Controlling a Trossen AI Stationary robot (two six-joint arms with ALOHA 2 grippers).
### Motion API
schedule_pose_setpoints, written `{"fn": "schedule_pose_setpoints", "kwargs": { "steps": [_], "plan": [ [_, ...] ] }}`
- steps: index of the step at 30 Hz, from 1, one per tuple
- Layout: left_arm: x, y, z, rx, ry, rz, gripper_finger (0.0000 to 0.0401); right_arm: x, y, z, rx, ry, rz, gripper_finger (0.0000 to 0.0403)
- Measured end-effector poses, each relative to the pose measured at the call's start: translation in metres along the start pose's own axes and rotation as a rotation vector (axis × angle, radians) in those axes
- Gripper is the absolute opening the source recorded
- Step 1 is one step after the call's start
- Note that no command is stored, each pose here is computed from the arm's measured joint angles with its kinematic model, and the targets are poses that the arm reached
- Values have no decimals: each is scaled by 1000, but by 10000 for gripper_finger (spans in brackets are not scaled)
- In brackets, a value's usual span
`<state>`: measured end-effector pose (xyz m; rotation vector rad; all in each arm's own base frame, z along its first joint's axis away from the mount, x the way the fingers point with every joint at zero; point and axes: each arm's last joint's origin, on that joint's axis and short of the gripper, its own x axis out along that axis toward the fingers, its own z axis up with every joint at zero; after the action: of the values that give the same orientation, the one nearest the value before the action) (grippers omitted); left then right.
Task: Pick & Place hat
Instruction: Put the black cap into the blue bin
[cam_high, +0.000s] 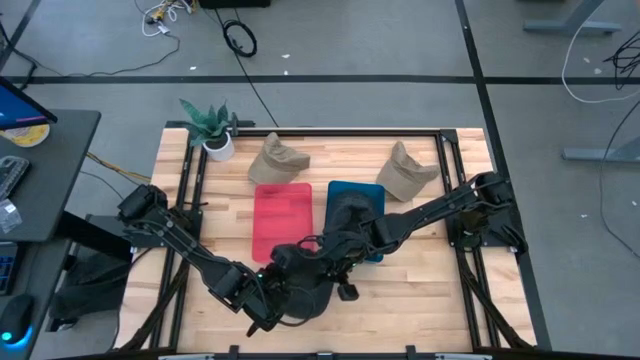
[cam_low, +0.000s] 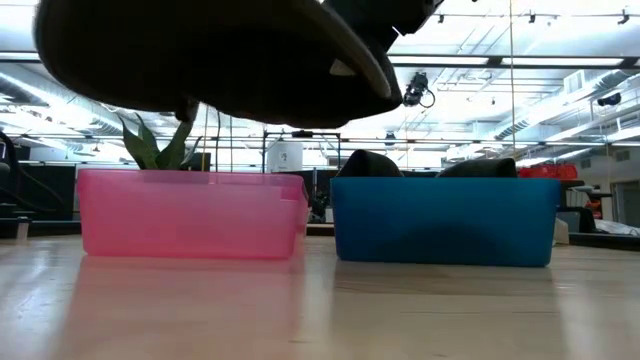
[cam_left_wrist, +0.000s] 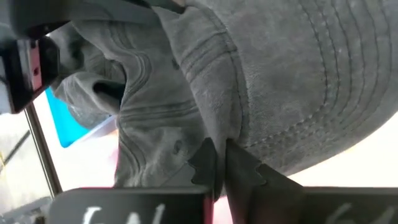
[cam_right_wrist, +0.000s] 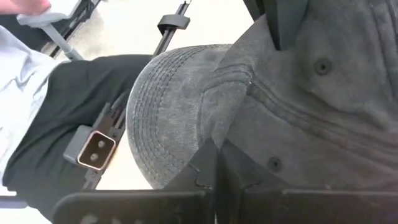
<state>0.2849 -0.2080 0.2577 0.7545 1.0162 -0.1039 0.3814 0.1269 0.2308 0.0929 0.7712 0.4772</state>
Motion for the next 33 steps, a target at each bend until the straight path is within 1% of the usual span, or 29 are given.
{"fn": "schedule_pose_setpoints", "kwargs": {
  "steps": [3, 6, 11, 13, 15, 18, 20, 22, 26, 28, 33],
  "plan": [
    [0, 0, 0, -25, -2, 6, 46, 0, 0, 0, 0, 4, 0, 4],
    [0, 0, 2, -83, -23, 6, 65, 0, 0, -1, 2, 12, -2, 3],
    [0, 0, 5, -107, -47, 5, 106, -6, -3, -4, 12, 52, -65, 2],
    [-2, 1, 6, -125, -47, 17, 127, -15, -2, -4, 12, 71, -114, 1],
    [-6, 5, 9, -159, -61, 36, 149, -27, -1, -3, -1, 82, -197, 1],
    [-15, 11, 14, -181, -76, 60, 177, -48, 4, -3, -55, 104, -287, 1],
    [-23, 16, 18, -204, -84, 59, 189, -62, 10, -2, -90, 111, -334, 1],
    [-31, 19, 19, -236, -81, 56, 193, -74, 16, -7, -134, 104, -361, 0],
    [-46, 17, 18, -271, -64, 61, 189, -90, 22, -29, -212, 108, -392, 0],
    [-52, 10, 16, -246, -73, 95, 183, -98, 20, -43, -249, 95, -409, 0],
    [-70, -1, 13, -200, -136, 234, 173, -112, 13, -69, -356, 14, -432, 0]
  ]
}}
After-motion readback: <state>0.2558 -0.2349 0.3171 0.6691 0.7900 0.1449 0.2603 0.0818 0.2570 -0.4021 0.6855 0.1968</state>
